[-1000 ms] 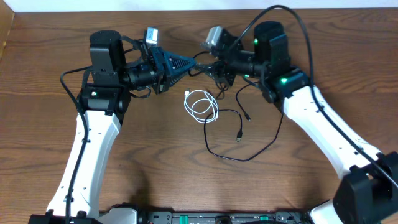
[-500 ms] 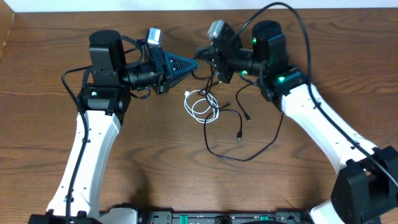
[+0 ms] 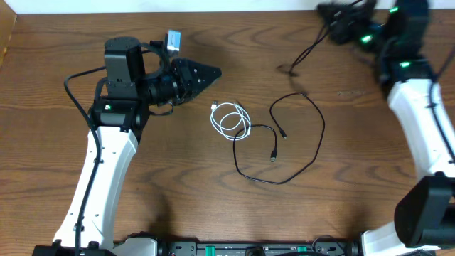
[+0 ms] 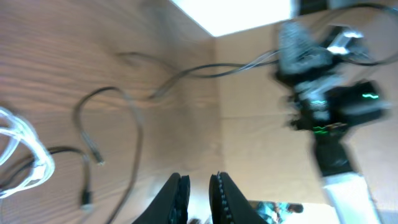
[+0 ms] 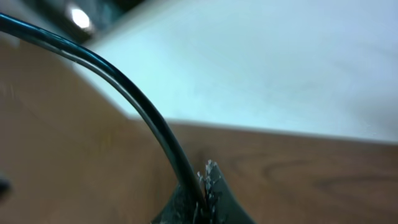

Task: Untangle cables
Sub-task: 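Carry the black cable to the right edge with the right gripper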

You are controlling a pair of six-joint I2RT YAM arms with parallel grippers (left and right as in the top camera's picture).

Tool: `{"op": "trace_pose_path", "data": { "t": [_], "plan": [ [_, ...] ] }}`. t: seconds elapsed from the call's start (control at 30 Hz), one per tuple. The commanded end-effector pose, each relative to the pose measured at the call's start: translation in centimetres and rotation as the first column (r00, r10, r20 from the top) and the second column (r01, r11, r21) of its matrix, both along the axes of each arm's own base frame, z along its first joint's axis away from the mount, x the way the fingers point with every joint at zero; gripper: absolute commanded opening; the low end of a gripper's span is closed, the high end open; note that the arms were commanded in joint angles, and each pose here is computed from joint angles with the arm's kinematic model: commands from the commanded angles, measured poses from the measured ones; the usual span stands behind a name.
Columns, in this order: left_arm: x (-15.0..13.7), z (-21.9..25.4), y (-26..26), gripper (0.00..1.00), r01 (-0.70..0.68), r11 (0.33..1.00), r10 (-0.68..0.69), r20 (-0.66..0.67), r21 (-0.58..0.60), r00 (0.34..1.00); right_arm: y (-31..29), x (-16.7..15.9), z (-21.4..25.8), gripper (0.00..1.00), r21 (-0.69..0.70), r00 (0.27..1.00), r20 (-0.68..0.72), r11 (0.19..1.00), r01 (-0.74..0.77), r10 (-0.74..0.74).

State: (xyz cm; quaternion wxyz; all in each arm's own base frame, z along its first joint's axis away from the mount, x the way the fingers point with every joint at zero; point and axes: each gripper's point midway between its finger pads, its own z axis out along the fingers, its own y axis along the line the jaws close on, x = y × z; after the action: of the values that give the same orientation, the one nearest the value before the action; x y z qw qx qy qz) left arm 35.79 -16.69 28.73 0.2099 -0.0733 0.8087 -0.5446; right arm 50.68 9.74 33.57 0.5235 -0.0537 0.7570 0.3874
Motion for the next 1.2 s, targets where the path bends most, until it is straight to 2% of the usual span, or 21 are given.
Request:
{"op": "trace_pose_path", "data": {
  "t": [0.0,0.17,0.2,0.33,0.47,0.57,0.63,0.7,0.87,0.97,1.1,1.17],
  "plan": [
    [0.9,-1.2,1.5,0.17,-0.076,0.989,0.07,0.054,0.126,0.996,-4.6,0.4,4.6,0.01,0.134,0.997,-0.007,0.988,0.081,-0.081],
    [1.0,-2.6,2.3,0.17,-0.12,0.977,0.121,0.005,0.175,0.993,-11.4,1.0,5.0,0.01,0.143,0.969,-0.022,0.959,0.247,-0.246],
    [1.0,-2.6,2.3,0.22,-0.12,0.977,0.121,0.004,0.175,0.993,-12.7,1.1,4.4,0.01,0.129,0.957,-0.04,0.948,0.29,-0.288],
    [1.1,-2.9,2.6,0.28,-0.131,0.971,0.131,0.013,0.198,0.991,-19.2,1.1,0.4,0.01,-0.047,0.849,-0.102,0.855,0.517,-0.519],
    [1.1,-4.3,3.6,0.28,-0.167,0.948,0.175,-0.005,0.269,0.985,-24.9,0.1,-2.4,0.01,-0.299,0.674,-0.054,0.656,0.693,-0.737],
    [1.0,-4.6,3.8,0.3,-0.169,0.945,0.182,-0.019,0.279,0.983,-29.3,-0.9,-2.9,0.01,-0.481,0.529,0.08,0.432,0.763,-0.845],
    [1.0,-4.6,3.8,0.3,-0.169,0.945,0.182,-0.02,0.279,0.983,-31.1,-1.1,-2.9,0.01,-0.561,0.49,0.166,0.326,0.761,-0.856],
    [1.0,-4.6,3.8,0.3,-0.169,0.945,0.182,-0.019,0.279,0.983,-32.4,-0.9,-3.3,0.01,-0.614,0.478,0.221,0.26,0.745,-0.85],
    [1.0,-4.6,3.8,0.3,-0.169,0.945,0.182,-0.019,0.279,0.983,-35.1,0.2,-6.9,0.01,-0.691,0.485,0.241,0.202,0.694,-0.841],
    [1.0,-4.6,3.8,0.3,-0.169,0.945,0.182,-0.019,0.279,0.983,-37.5,0.7,-10.1,0.01,-0.714,0.438,0.235,0.152,0.683,-0.868],
    [1.0,-4.6,3.8,0.3,-0.17,0.945,0.182,-0.019,0.28,0.983,-39.1,1.7,-15.0,0.01,-0.741,0.431,0.2,0.152,0.655,-0.88],
    [1.0,-4.6,3.8,0.3,-0.17,0.945,0.182,-0.019,0.28,0.983,-39.1,2.0,-17.1,0.06,-0.755,0.434,0.17,0.166,0.635,-0.885]
  ]
}}
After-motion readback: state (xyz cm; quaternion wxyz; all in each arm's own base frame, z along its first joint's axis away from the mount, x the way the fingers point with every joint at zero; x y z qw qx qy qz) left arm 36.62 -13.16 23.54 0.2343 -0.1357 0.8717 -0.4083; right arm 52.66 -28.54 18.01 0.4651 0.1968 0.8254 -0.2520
